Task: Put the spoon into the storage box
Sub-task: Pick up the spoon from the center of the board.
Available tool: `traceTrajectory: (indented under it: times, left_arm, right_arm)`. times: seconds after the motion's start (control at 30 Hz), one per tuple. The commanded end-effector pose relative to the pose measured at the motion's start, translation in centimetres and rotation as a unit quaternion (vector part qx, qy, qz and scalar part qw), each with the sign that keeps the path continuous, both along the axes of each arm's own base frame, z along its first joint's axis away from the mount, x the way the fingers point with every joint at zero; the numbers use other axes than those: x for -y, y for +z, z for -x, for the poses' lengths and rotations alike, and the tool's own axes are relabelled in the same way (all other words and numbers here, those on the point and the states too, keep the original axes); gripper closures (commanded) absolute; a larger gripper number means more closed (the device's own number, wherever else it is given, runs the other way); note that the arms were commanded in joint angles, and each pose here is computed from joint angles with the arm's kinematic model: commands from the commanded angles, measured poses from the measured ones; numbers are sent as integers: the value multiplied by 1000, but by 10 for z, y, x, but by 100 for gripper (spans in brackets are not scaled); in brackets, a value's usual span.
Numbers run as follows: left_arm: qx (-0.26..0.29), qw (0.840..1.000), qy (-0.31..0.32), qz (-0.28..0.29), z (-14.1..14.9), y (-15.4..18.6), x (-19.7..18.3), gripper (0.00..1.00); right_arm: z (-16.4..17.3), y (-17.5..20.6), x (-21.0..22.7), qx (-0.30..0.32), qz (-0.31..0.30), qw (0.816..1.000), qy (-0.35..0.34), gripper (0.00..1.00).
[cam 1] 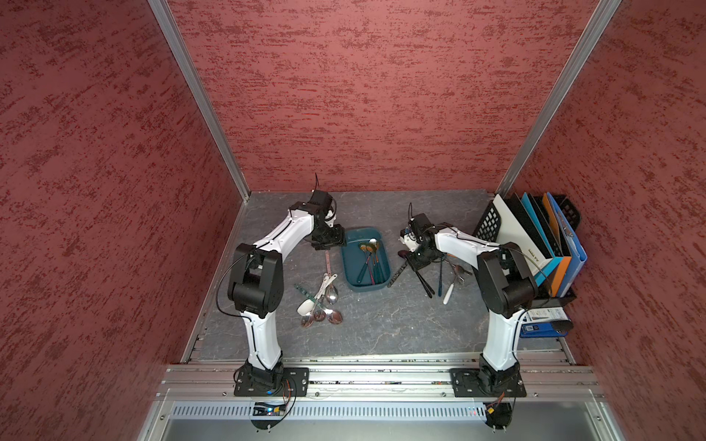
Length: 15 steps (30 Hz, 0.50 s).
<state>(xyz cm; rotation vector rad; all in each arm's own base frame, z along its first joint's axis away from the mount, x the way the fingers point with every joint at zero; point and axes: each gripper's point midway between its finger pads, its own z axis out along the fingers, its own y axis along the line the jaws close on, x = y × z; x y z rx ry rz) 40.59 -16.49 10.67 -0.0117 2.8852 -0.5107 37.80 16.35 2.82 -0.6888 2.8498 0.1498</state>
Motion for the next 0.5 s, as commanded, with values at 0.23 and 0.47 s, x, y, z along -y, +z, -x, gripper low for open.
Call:
traceTrajectory:
  times: [0.23,0.47]
  left_arm:
    - [8,1000,-2,1,-3,3,1,35]
    - [12,1000,-2,1,-4,5,1,35]
  right_arm:
    - [-3,18,-2,25,-11,1000,0,100]
    - [-2,30,-2,35,-17,999,-3,100]
